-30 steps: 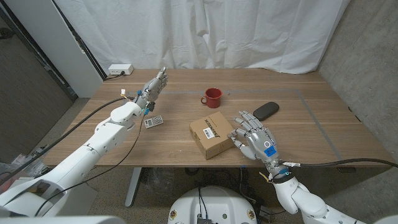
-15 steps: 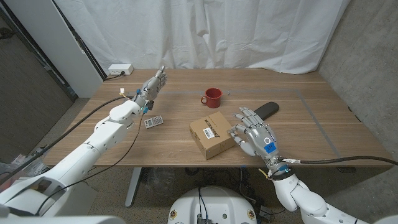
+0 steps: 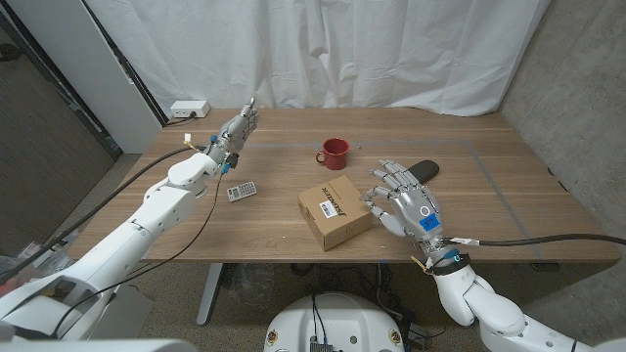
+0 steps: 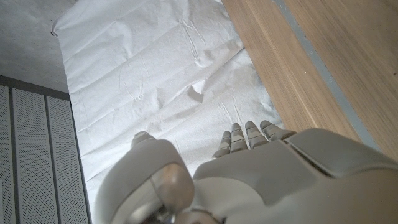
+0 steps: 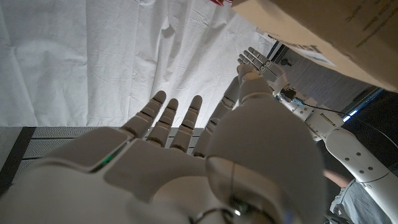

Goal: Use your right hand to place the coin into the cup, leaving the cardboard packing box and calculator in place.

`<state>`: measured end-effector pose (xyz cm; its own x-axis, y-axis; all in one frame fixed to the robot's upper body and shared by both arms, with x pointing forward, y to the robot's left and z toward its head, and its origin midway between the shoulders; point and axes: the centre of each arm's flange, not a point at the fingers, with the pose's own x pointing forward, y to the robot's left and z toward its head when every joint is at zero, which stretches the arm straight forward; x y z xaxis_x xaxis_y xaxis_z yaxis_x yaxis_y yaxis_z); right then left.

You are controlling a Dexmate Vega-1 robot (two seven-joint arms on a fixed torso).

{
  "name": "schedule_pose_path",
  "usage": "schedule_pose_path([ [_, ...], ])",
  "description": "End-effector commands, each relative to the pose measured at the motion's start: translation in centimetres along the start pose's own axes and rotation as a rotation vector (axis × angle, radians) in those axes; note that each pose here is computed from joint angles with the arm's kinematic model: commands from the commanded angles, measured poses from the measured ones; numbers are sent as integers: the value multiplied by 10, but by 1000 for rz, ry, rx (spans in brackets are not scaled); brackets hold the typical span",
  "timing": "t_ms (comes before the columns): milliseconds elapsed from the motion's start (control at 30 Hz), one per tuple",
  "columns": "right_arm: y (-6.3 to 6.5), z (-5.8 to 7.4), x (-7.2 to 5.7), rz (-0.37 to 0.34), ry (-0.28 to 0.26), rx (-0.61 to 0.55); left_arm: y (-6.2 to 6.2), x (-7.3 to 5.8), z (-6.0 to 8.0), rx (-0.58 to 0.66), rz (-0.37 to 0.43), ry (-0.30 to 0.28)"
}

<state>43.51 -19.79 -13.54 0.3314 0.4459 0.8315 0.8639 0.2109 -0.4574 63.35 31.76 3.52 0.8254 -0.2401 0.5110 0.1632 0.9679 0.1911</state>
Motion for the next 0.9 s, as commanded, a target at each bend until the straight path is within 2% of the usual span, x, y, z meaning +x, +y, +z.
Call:
schedule_pose_path([
  [33, -16, -6, 13, 47, 6, -10, 3, -8, 5, -5, 12, -14],
  [533, -33, -17, 34, 45, -17, 4, 4, -15, 3, -20, 32, -19],
  [900, -35, -28, 52, 46, -42, 5, 4, -13, 2, -19, 47, -15],
])
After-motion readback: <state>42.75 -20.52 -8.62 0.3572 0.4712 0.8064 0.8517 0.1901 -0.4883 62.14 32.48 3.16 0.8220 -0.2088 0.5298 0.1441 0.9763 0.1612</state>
